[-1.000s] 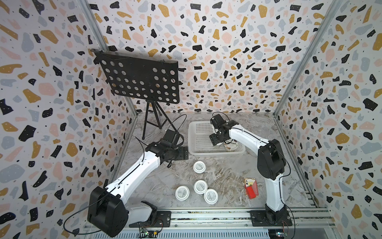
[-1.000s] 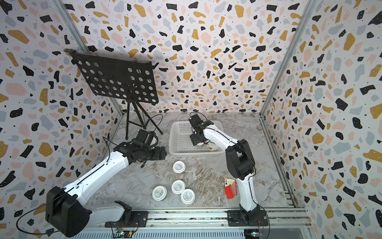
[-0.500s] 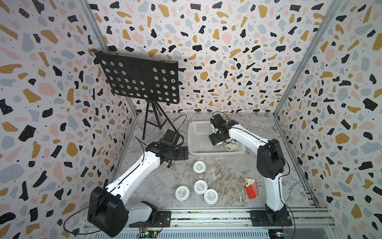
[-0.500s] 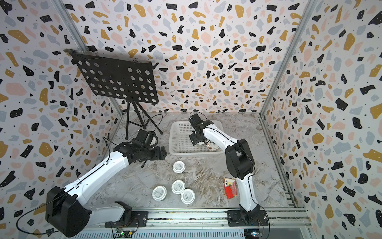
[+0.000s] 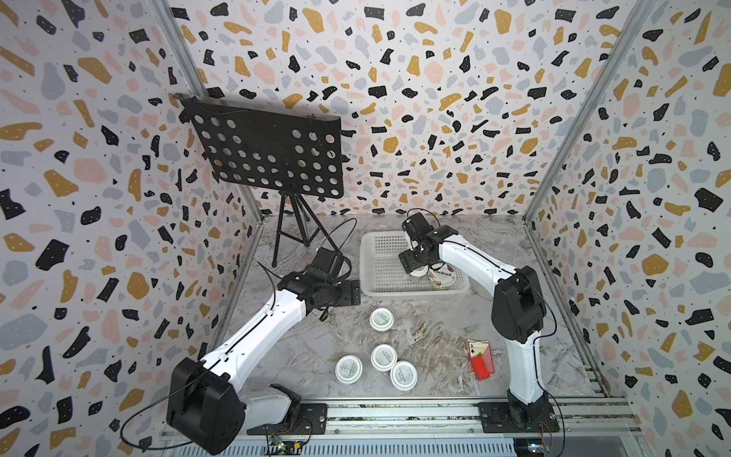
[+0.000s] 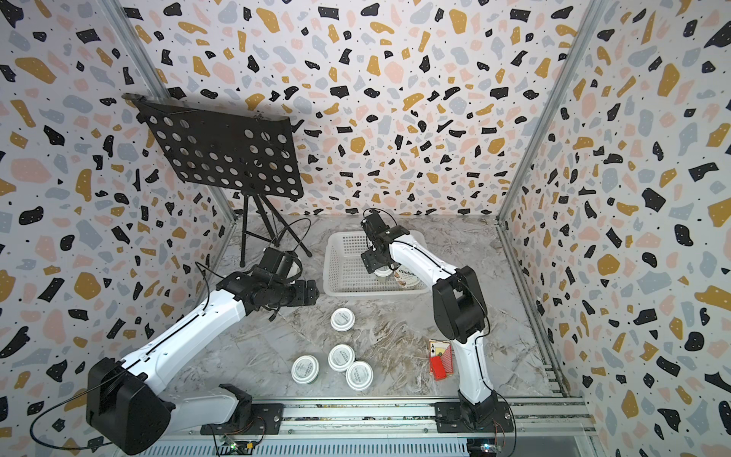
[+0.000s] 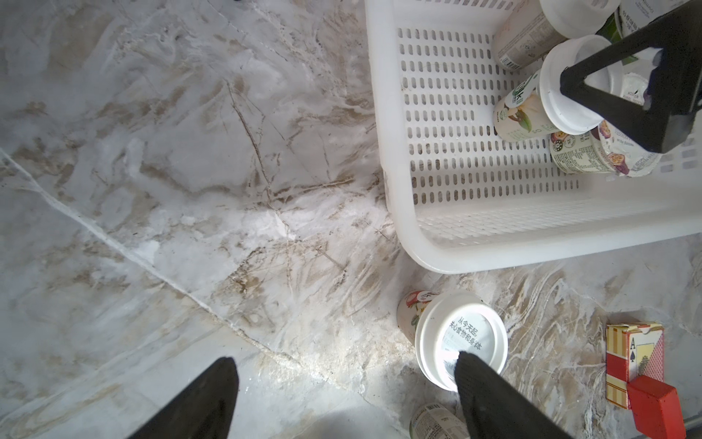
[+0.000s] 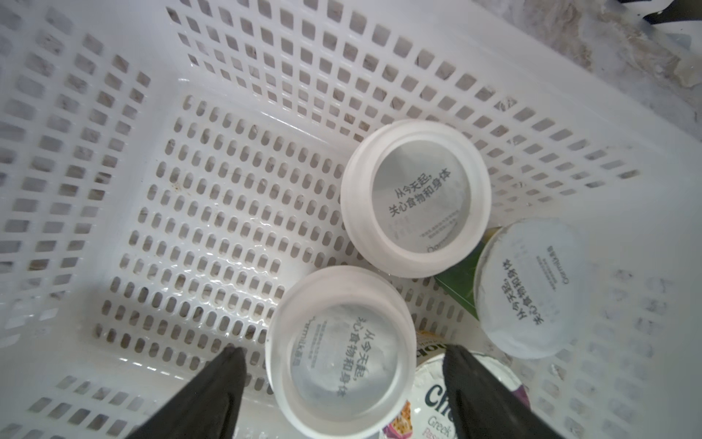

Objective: Put the yogurt in the basket
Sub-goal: Place the yogurt in the basket.

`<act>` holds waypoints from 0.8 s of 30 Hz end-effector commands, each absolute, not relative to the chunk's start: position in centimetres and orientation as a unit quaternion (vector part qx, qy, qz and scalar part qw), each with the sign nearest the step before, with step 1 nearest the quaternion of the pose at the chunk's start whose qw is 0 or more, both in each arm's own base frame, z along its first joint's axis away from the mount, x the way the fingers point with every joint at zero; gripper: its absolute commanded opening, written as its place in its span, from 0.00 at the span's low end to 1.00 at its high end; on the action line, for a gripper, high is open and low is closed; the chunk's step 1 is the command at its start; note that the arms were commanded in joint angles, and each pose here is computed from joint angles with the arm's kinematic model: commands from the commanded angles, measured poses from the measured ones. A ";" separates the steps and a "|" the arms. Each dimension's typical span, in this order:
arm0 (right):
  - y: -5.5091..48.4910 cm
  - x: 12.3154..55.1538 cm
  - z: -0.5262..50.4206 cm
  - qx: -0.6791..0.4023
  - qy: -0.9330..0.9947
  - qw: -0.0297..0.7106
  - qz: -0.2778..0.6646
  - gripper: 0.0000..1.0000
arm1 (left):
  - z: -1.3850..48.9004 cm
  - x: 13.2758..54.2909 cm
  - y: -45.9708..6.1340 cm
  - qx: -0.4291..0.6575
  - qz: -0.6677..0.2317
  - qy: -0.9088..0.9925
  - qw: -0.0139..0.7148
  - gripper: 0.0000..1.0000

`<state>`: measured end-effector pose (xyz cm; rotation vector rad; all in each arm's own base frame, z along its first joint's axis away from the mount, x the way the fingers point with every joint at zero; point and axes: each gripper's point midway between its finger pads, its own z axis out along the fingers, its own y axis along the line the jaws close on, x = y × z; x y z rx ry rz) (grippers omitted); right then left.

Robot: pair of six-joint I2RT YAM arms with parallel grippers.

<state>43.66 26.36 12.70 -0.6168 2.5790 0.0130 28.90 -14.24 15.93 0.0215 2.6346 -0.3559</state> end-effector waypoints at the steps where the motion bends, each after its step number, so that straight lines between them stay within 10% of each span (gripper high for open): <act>1: 26.2 42.1 18.0 -0.218 0.938 0.267 0.041 0.85 | 17.0 29.3 -14.0 0.006 -0.132 0.956 0.262 0.93; 18: 24.7 38.7 16.2 -0.223 0.940 0.254 0.034 0.75 | 17.3 28.0 -13.6 0.006 -0.142 0.953 0.268 0.93; 24: 25.0 39.4 14.5 -0.229 0.943 0.242 0.022 0.85 | 17.3 28.1 -13.5 0.008 -0.136 0.952 0.272 0.93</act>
